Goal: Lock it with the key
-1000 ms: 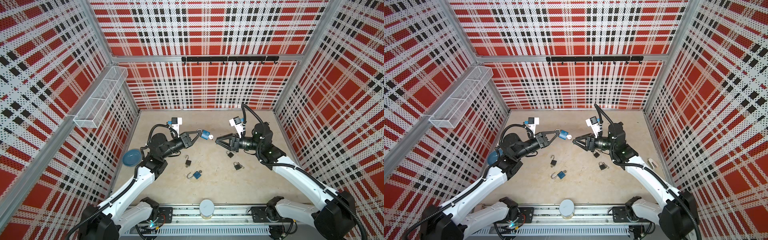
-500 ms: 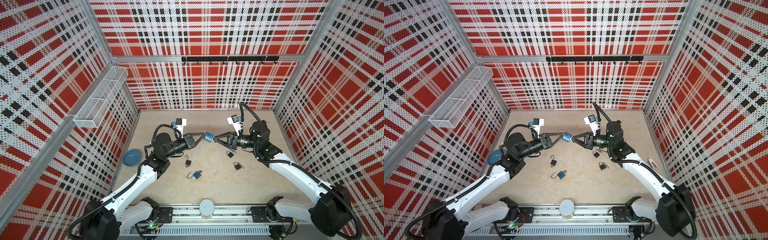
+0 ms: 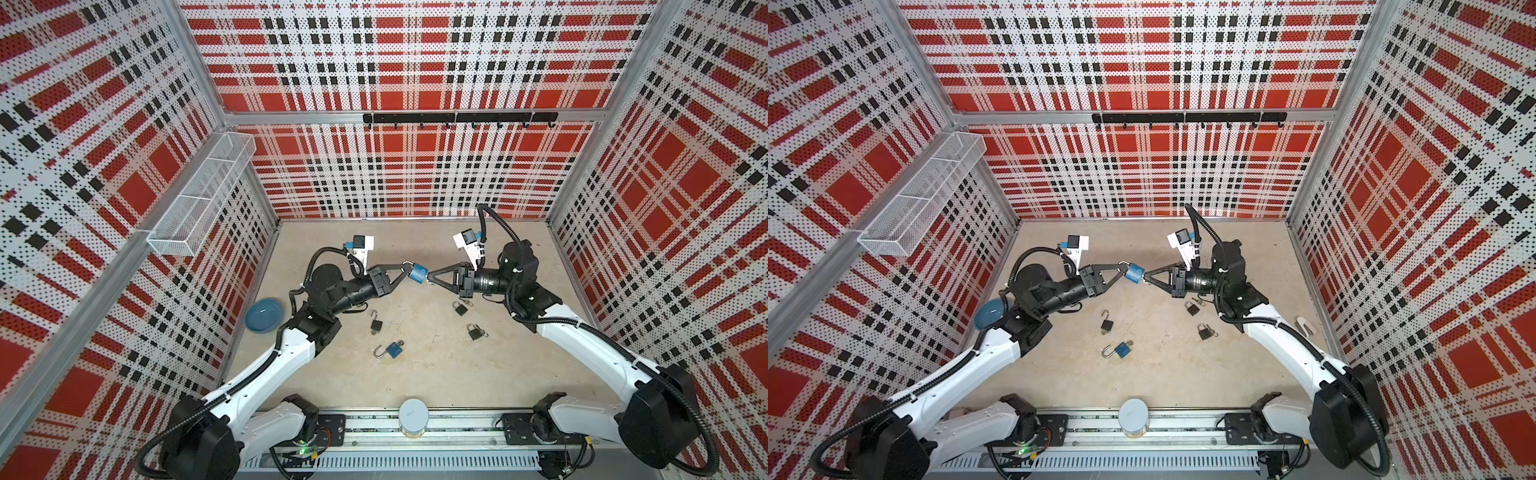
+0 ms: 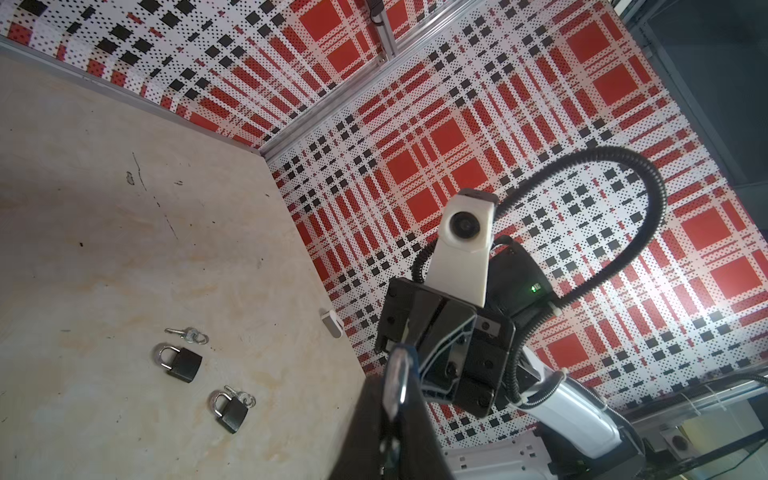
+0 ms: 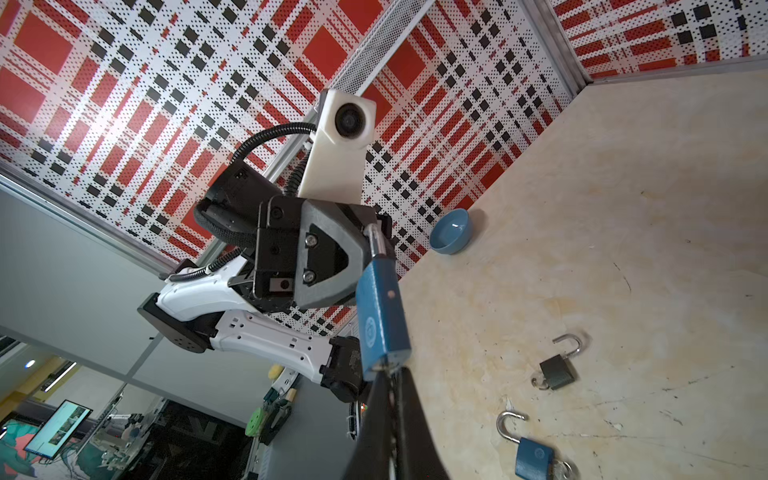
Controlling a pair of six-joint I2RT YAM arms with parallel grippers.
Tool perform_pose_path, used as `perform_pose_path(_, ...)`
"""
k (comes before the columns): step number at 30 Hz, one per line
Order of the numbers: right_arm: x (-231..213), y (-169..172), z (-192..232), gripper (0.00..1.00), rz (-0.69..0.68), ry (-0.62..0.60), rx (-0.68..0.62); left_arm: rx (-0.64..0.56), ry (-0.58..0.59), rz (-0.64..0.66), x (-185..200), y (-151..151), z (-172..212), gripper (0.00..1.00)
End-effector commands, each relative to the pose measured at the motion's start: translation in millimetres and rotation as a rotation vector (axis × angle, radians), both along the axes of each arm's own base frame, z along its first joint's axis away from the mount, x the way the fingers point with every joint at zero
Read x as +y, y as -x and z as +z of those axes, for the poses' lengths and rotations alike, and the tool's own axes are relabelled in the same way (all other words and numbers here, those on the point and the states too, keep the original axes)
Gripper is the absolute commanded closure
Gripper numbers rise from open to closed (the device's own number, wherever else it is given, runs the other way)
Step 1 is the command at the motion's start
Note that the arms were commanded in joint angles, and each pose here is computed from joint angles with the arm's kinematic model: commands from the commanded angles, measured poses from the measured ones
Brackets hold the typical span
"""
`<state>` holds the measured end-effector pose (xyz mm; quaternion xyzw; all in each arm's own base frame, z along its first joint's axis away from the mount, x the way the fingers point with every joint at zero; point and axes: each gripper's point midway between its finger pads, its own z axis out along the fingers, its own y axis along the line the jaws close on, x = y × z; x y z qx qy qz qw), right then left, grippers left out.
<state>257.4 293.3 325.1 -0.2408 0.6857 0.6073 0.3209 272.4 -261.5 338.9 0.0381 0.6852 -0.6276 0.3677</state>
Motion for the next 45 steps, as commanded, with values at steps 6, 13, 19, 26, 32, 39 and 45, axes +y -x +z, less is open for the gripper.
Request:
perform_pose_path(6, 1, 3, 15, 1.0, 0.019, -0.047, -0.048, -0.096, 0.068, 0.043, 16, -5, 36, 1.0)
perform_pose_path(13, -6, 4, 7, 1.0, -0.003, -0.039, -0.026, -0.121, 0.098, 0.083, 36, -12, 51, 1.0)
perform_pose_path(19, -9, 5, 5, 1.0, -0.011, -0.036, -0.021, -0.13, 0.113, 0.095, 46, -13, 57, 1.0)
perform_pose_path(26, -20, -6, -7, 1.0, -0.077, 0.001, -0.004, -0.111, 0.086, 0.088, 46, -13, 44, 1.0)
perform_pose_path(32, -51, -18, -16, 1.0, -0.231, 0.051, 0.002, -0.051, 0.025, 0.069, 37, -19, 13, 1.0)
perform_pose_path(39, -95, -26, -20, 1.0, -0.403, 0.087, 0.011, -0.015, -0.106, 0.041, 15, -18, -18, 1.0)
perform_pose_path(45, -121, -28, -26, 1.0, -0.493, 0.124, 0.021, 0.02, -0.292, 0.012, -20, -20, -56, 1.0)
